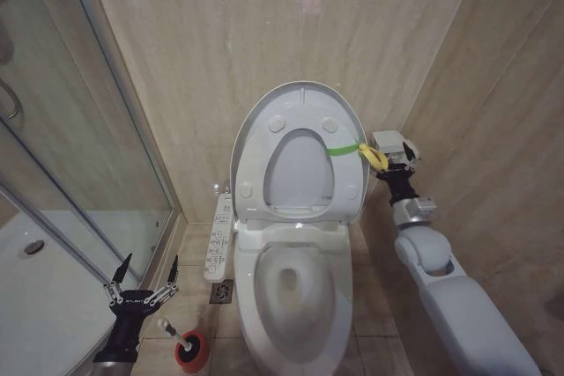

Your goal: Open the toilet lid, clean the toilet bowl with a toilet brush, close the toilet lid, and flush.

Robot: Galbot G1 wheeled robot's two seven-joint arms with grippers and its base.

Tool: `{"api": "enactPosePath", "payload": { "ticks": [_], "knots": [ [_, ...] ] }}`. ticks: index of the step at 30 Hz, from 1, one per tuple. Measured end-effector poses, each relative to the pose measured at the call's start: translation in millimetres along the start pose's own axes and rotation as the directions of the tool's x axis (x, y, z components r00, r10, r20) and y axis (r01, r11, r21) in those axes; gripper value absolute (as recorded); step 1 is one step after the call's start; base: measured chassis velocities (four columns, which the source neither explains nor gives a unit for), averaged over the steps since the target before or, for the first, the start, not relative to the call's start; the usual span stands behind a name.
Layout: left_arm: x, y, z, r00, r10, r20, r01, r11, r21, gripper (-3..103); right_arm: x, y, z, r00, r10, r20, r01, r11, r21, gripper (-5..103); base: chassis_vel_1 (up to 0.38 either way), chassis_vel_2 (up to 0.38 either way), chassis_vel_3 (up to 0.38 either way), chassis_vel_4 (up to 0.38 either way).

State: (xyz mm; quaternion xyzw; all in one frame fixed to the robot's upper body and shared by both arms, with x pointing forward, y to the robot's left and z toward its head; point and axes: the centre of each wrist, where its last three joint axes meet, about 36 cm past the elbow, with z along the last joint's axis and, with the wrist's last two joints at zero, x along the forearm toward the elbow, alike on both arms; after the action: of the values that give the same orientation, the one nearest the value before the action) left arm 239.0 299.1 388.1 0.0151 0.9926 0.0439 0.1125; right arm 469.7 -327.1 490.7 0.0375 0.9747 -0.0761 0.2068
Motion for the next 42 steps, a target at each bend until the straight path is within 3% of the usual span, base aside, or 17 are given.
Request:
{"api": "enactPosePath", "payload": {
  "ticks": [9, 13, 19, 42],
  "knots": [
    [0.0, 0.0, 0.0, 1.0, 0.0, 0.0, 0.0, 1.0, 0.0, 100, 9.3, -7.4, -6.3, 1.0, 0.015, 0.003, -0.015, 1.0, 0.008, 100, 0.0, 0.0, 0.0, 0.0],
    [0.0, 0.0, 0.0, 1.0, 0.0, 0.0, 0.0, 1.0, 0.0, 100, 0.8, -26.2, -2.3, 0.999, 0.036, 0.011, -0.037, 0.998, 0.056, 100, 0.0, 0.0, 0.0, 0.0],
    [0.0, 0.0, 0.0, 1.0, 0.0, 0.0, 0.0, 1.0, 0.0, 100, -15.7, -34.3, -1.3, 0.997, 0.071, 0.017, -0.072, 0.995, 0.072, 100, 0.0, 0.0, 0.0, 0.0],
    [0.0, 0.0, 0.0, 1.0, 0.0, 0.0, 0.0, 1.0, 0.0, 100, -99.5, 2.6, -4.7, 0.994, 0.088, 0.064, -0.089, 0.996, 0.011, 100, 0.0, 0.0, 0.0, 0.0]
  ]
}}
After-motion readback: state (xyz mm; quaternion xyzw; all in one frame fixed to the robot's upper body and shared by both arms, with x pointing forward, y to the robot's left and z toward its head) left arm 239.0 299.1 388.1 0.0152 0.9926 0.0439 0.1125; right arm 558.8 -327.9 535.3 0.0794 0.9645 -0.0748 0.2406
